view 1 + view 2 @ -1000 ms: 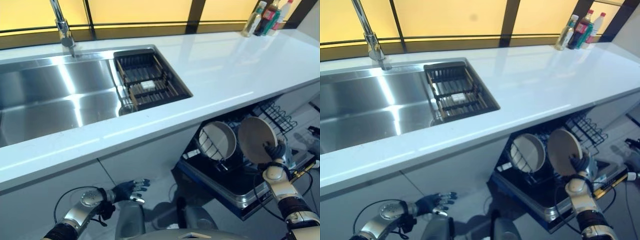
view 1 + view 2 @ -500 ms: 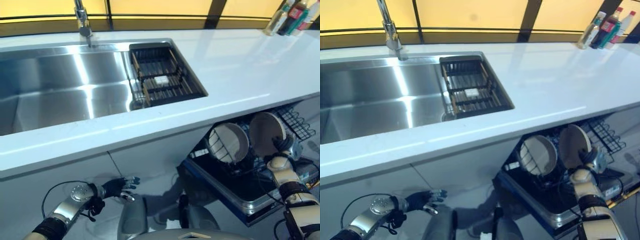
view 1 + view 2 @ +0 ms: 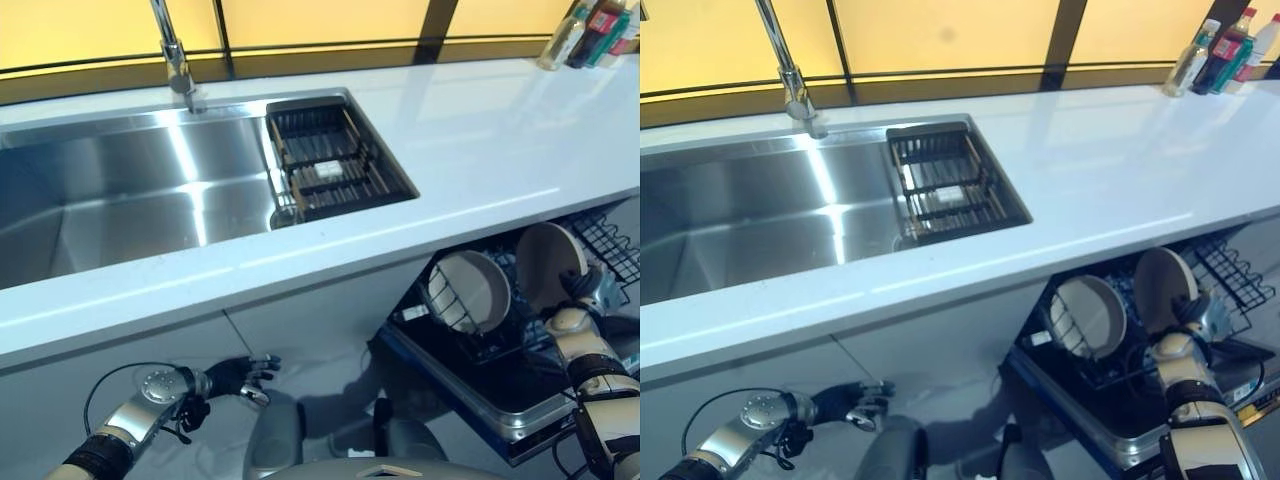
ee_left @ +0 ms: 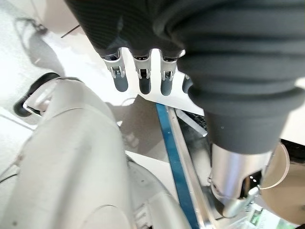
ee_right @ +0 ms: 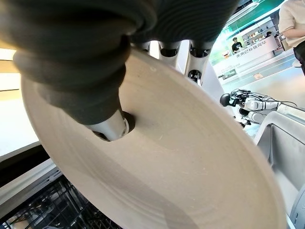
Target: Pick up plates and place into dishwasher.
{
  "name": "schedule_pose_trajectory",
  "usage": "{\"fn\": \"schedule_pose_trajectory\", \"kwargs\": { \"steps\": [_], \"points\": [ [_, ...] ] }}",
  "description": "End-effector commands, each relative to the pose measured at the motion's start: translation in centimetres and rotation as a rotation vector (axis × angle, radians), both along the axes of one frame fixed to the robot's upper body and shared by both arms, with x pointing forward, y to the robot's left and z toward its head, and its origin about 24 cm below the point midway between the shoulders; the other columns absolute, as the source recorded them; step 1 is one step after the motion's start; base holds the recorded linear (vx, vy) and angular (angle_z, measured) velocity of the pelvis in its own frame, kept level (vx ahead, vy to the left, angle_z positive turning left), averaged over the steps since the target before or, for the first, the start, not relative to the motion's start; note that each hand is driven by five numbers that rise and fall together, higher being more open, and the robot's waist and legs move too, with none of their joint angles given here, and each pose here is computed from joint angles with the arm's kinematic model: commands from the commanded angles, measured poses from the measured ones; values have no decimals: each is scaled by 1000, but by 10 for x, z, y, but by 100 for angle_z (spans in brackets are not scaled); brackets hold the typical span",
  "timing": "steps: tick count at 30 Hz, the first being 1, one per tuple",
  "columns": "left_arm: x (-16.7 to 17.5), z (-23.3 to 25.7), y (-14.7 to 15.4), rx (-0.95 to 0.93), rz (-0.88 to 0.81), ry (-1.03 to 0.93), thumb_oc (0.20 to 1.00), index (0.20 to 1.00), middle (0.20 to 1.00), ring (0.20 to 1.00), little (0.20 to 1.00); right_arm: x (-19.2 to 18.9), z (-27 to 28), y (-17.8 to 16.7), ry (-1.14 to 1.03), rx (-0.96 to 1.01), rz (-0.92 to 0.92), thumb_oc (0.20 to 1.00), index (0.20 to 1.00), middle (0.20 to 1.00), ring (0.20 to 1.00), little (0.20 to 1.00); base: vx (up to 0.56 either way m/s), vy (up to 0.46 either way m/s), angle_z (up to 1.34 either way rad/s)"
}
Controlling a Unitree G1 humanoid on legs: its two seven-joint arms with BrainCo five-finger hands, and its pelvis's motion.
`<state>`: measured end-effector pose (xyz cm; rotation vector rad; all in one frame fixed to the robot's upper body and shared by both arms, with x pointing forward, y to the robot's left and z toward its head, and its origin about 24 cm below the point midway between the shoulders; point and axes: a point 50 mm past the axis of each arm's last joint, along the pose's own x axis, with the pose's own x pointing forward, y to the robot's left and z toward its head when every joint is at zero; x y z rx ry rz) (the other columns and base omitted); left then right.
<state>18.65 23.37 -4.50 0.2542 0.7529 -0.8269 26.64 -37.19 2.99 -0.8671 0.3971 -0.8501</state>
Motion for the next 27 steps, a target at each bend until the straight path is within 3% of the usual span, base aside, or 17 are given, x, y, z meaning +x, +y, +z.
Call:
{"fn": "schedule_pose_trajectory", "kwargs": {
  "steps": [1,14,27],
  "points": [
    [5,14,-16,-81,-52,-56,1000,1000,1000,1000,1000,11,36,-18,-91,-75,-40,200,200,200,200,200,-46,-24,1],
    [16,18,-38,-148,-58,-104,1000,1000,1000,1000,1000,26,40,-13,-101,41,-39,200,200,200,200,200,-36,6,0],
    [16,21,-49,-197,-37,-152,1000,1000,1000,1000,1000,19,75,-46,60,-147,-29,200,200,200,200,200,-57,38,2]
  ]
}}
